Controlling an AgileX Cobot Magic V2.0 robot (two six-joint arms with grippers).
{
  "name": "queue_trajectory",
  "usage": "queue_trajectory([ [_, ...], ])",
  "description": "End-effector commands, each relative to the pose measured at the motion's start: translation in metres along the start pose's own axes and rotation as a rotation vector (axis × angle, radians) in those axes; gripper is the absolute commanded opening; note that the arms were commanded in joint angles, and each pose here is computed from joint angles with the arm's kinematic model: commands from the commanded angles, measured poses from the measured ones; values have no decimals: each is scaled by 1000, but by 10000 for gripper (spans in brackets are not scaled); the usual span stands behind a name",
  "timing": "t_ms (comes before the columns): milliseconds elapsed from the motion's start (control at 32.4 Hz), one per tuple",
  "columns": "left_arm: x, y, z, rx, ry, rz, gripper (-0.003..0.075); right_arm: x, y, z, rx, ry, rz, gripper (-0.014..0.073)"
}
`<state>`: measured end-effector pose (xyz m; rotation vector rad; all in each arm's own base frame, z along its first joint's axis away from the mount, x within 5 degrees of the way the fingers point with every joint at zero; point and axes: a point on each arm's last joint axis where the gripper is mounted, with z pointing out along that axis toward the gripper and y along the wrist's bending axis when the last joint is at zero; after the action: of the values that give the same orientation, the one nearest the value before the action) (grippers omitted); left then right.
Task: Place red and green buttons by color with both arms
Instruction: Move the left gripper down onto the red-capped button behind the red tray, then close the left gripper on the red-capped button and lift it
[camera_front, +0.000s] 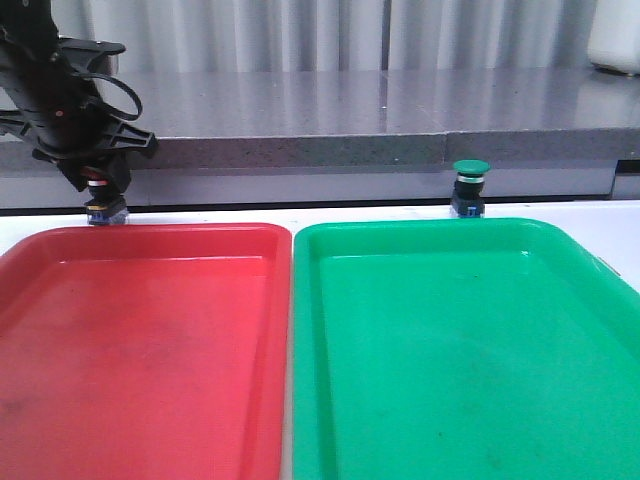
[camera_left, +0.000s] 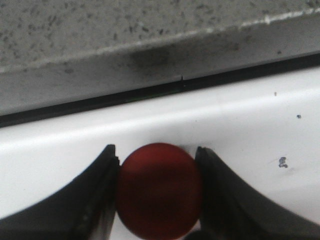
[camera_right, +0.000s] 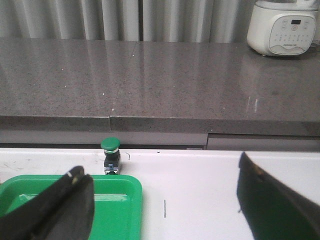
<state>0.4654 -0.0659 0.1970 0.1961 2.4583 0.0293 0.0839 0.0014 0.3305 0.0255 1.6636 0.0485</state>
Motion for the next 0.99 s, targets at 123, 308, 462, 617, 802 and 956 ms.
queue_trajectory([
  [123, -45, 4, -82, 9, -231, -42, -19, -17, 0, 0, 0, -94, -6, 603],
  [308, -41, 7, -133, 15, -305, -54, -19, -17, 0, 0, 0, -94, -6, 603],
  [462, -9, 7, -163, 33, -320, -73, -19, -17, 0, 0, 0, -94, -6, 603],
  [617, 27, 6, -179, 55, -310, -104, -19, -17, 0, 0, 0, -94, -6, 603],
  [802, 70, -14, -186, 106, -293, -69, -19, -17, 0, 0, 0, -94, -6, 603],
  [956, 96, -40, -175, 166, -213, 0, -19, -17, 0, 0, 0, -94, -6, 603],
])
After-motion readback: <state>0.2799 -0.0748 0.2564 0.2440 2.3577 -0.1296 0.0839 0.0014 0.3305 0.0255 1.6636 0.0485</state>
